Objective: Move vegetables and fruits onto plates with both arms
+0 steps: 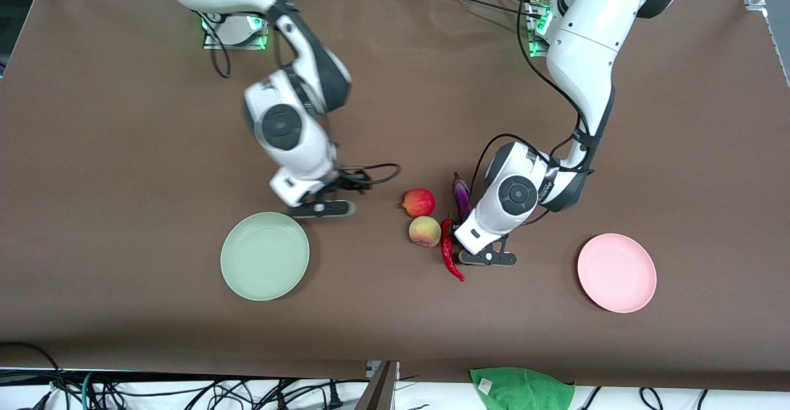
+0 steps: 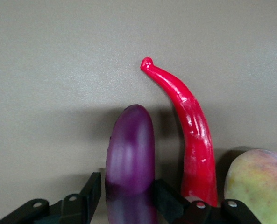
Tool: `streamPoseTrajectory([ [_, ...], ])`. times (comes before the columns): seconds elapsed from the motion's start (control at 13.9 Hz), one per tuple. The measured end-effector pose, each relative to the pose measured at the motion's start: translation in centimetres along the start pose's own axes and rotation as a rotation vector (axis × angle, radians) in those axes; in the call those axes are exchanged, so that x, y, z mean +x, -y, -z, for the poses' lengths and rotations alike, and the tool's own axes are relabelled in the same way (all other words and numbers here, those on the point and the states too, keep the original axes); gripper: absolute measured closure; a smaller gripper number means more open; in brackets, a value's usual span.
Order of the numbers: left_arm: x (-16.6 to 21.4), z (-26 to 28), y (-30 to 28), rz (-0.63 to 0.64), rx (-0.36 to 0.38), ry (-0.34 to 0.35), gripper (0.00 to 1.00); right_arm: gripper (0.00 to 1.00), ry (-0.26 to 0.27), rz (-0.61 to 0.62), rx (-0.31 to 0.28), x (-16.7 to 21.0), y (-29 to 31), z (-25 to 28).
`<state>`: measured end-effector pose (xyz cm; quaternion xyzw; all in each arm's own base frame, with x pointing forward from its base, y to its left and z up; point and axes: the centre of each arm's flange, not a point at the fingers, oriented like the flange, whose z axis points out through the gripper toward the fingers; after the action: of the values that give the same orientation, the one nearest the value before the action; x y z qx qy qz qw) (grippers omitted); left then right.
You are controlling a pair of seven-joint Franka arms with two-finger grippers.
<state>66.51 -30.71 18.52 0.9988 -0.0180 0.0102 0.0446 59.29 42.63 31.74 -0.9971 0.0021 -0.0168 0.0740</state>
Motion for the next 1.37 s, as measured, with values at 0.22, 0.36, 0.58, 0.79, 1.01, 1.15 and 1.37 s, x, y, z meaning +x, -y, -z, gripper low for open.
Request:
streamPoseTrajectory([
  [0.22,0.0,0.0,0.1,0.001,0.001,0.000,0.42,0.00,-0.089,0.014,0.075,-1.1,4.5,-4.3],
  [0.36,0.0,0.0,0.1,0.002,0.001,0.000,0.39,0.00,-0.115,0.005,0.105,-1.8,6.6,-6.3],
  [0.58,0.0,-0.4,0.4,0.004,0.004,0.005,0.27,0.00,-0.130,0.016,0.131,-3.1,9.2,-8.1],
  [0.79,-0.1,-1.2,0.7,0.008,0.008,0.014,0.06,0.00,-0.136,0.010,0.136,-3.7,9.7,-9.5],
  [1.01,0.0,-1.2,0.8,0.009,0.008,0.013,0.27,0.00,-0.159,0.006,0.147,-3.4,9.4,-10.5],
  [1.15,0.1,-1.0,0.9,0.011,0.007,0.008,0.50,0.00,-0.170,0.005,0.155,-3.4,9.3,-11.2],
  [1.37,0.9,-0.4,1.7,0.024,0.003,-0.004,0.61,0.00,-0.184,0.009,0.167,-3.7,9.4,-12.7],
])
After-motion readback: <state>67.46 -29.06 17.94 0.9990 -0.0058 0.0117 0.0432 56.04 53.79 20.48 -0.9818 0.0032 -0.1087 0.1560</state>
